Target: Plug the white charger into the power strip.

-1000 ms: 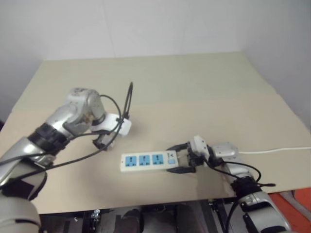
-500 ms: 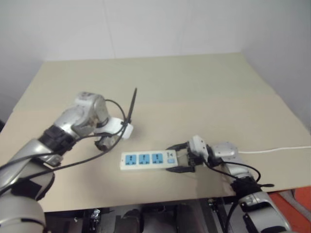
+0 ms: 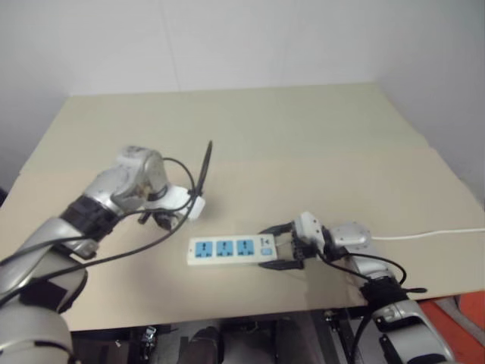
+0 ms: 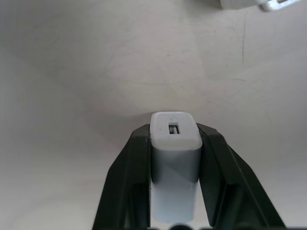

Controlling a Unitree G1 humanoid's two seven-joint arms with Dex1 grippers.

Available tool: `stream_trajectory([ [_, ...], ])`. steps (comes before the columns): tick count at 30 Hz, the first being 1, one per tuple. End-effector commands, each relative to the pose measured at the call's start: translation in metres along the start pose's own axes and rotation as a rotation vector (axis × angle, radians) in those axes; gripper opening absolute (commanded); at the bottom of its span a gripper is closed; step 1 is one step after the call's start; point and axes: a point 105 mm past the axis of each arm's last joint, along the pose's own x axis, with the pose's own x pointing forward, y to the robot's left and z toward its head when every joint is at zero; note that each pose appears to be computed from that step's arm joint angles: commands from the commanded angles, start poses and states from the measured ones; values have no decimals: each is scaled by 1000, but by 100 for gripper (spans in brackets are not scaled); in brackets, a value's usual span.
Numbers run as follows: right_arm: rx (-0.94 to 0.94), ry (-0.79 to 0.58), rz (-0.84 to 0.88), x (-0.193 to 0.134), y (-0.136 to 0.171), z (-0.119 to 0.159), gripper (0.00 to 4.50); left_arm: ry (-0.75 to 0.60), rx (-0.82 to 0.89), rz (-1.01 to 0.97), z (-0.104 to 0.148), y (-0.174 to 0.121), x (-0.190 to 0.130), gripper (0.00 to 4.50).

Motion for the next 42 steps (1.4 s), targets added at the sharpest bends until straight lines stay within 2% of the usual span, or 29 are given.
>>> stream_trajectory([
  [1,11,32,5,0,3,-5,344,-7,15,-3,1,0,0,100],
  [5,13,31,4,0,3,-5,344,-63,3,55,7,7,-10,100],
  [10,13,31,3,-1,4,-5,344,-264,-13,229,23,23,-52,100],
  [14,14,33,6,-4,6,-5,344,-593,-55,390,43,24,-104,100],
  [19,18,37,12,-5,7,-6,344,-988,-182,489,57,18,-121,100],
  [21,18,37,13,-4,8,-6,344,-1134,-291,470,61,13,-115,100],
  [23,19,36,13,-4,8,-7,344,-1205,-371,450,64,6,-96,100],
  [27,19,37,17,-4,10,-8,344,-1319,-449,465,77,-8,-69,100],
  [31,21,36,18,-4,11,-9,344,-1528,-469,479,92,-17,-68,100],
  [34,23,37,18,-4,11,-9,344,-1552,-428,525,97,-24,-58,100],
  [37,23,41,19,-4,11,-10,344,-1592,-422,477,96,-32,-44,100],
  [42,26,43,23,-4,11,-10,344,-1695,-440,415,92,-32,-45,100],
])
